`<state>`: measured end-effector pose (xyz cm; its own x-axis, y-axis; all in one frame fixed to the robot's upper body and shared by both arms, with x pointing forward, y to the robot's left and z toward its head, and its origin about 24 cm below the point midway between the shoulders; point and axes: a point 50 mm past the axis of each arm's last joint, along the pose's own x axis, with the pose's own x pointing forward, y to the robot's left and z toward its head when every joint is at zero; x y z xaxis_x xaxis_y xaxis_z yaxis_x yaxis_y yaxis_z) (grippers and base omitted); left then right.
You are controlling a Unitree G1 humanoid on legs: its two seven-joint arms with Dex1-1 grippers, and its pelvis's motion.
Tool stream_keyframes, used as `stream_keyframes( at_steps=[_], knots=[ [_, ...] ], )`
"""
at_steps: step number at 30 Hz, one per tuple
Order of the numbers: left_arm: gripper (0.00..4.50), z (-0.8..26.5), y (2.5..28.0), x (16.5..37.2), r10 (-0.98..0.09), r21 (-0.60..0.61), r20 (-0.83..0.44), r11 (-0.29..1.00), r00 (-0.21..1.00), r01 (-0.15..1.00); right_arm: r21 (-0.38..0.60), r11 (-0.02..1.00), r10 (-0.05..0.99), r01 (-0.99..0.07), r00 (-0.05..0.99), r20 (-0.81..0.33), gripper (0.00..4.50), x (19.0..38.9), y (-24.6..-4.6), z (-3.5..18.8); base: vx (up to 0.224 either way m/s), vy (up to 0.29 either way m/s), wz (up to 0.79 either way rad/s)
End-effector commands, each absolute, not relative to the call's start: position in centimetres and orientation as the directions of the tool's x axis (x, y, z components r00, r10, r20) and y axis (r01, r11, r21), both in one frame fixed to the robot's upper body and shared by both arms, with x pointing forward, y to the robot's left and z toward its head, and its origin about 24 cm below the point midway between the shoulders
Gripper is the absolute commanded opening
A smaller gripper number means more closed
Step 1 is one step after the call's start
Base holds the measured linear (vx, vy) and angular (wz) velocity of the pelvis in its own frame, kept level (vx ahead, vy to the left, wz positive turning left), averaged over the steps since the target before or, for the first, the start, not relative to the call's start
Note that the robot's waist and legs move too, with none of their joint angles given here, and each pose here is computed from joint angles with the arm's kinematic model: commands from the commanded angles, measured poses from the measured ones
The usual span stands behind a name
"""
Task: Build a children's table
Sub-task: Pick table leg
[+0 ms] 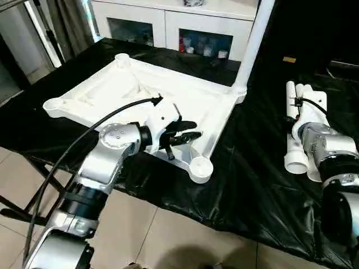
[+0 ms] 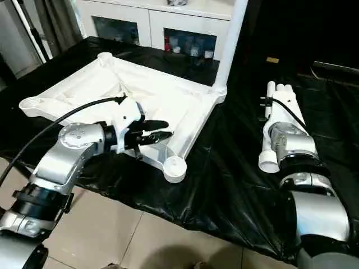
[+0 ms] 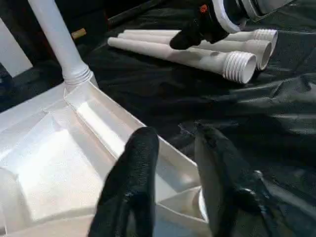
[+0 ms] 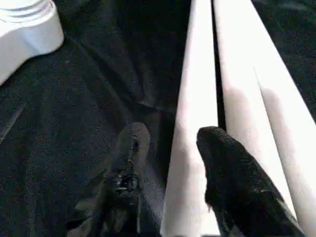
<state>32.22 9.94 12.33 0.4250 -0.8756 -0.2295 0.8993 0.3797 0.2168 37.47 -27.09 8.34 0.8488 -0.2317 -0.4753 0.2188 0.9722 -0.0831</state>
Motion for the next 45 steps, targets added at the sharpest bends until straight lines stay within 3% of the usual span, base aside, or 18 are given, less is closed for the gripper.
stream_keyframes(
  at_steps=[1,12,20,21,33,41,45],
  knots=[
    [1.92,12.5,9.9,31.9,-0.881,0.215,-0.234,0.365,0.411,0.906,-0.076,0.966,-0.252,0.245,0.847,-0.468,2.32,37.6,-27.5,8.8,0.0,0.0,0.0],
    [2.8,12.6,10.1,31.7,-0.876,0.219,-0.274,0.346,0.398,0.912,-0.094,0.967,-0.249,0.238,0.796,-0.551,3.25,37.2,-28.0,8.1,0.0,0.0,0.0],
    [2.89,12.9,10.2,31.5,-0.878,0.227,-0.288,0.326,0.383,0.918,-0.027,0.975,-0.185,0.221,0.737,-0.651,3.27,36.5,-27.8,7.1,0.0,0.0,0.0],
    [2.93,13.0,10.2,31.5,-0.877,0.229,-0.291,0.323,0.381,0.918,0.003,0.973,-0.172,0.231,0.735,-0.656,3.01,36.5,-27.9,7.1,0.0,0.0,0.0],
    [2.93,13.1,10.4,31.3,-0.883,0.22,-0.314,0.29,0.349,0.931,0.14,0.96,-0.077,0.243,0.707,-0.703,2.07,35.8,-27.9,6.4,0.0,0.0,0.0],
    [2.93,13.0,10.5,31.1,-0.883,0.207,-0.322,0.287,0.342,0.935,0.157,0.948,-0.076,0.277,0.675,-0.734,1.88,34.9,-28.3,5.1,0.0,0.0,0.0],
    [2.93,13.2,10.3,31.4,-0.882,0.21,-0.29,0.32,0.371,0.924,0.216,0.929,-0.06,0.3,0.698,-0.713,1.86,34.9,-28.3,5.1,0.0,0.0,0.0]
  ],
)
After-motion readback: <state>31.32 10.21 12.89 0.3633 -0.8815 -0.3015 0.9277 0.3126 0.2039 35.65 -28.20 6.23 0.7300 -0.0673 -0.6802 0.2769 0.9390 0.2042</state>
